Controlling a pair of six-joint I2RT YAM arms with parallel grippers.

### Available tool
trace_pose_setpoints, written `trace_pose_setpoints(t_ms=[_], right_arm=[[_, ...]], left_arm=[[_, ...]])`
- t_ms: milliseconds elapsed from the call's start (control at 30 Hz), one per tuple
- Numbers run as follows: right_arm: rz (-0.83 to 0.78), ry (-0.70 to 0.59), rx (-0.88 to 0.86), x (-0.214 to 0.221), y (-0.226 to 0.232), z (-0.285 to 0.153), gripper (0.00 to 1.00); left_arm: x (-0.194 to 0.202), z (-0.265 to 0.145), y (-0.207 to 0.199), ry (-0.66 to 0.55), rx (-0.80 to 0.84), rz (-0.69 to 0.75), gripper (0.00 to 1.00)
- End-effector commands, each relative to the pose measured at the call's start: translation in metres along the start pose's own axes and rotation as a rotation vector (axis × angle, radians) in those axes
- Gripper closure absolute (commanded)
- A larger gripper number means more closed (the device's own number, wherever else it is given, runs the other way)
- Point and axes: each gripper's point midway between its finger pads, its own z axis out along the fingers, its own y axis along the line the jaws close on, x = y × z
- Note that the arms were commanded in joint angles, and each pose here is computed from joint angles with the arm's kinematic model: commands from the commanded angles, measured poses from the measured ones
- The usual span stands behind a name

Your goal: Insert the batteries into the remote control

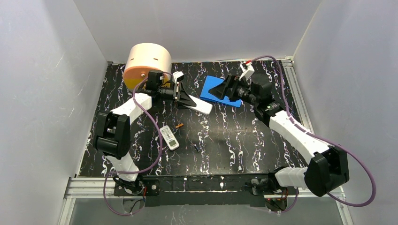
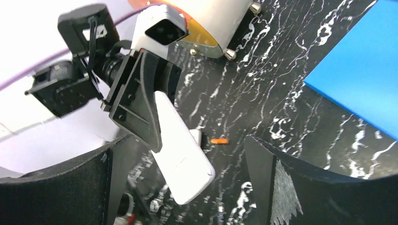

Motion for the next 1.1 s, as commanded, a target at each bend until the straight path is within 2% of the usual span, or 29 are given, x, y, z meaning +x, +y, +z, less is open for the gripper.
trace_pose_setpoints(t_ms=[0, 100, 233, 400, 500, 600, 933, 1067], right_arm=[[0.3, -0.032, -0.256, -0.016, 0.036, -0.005, 0.03], [0.289, -0.01, -0.361, -0.017, 0.052, -0.007, 0.03], [0.286, 0.034, -0.341, -0.01, 0.048, -0.003, 0.06], [0.339, -0.01, -0.309, -0.011, 0.039, 0.0, 0.2], [0.36, -0.016, -0.33, -0.014, 0.041, 0.003, 0.4], [0.381, -0.013, -0.367, -0.014, 0.044, 0.006, 0.55], [0.364, -0.032, -0.429, -0.021, 0.051, 0.001, 0.74], [0.368, -0.034, -0.438, -0.026, 0.053, 0.002, 0.75]], left_arm=[[-0.004, -0.013, -0.057, -0.002, 0.07, 0.106, 1.0], [-0.009, -0.014, -0.067, -0.01, 0.075, 0.109, 1.0], [-0.014, -0.016, -0.083, -0.024, 0.081, 0.128, 1.0], [-0.022, -0.019, -0.101, -0.042, 0.089, 0.146, 1.0], [-0.023, -0.02, -0.106, -0.043, 0.096, 0.145, 1.0], [-0.024, -0.021, -0.113, -0.047, 0.118, 0.147, 1.0], [-0.031, -0.023, -0.137, -0.064, 0.166, 0.162, 1.0], [-0.028, -0.024, -0.142, -0.061, 0.173, 0.182, 1.0]])
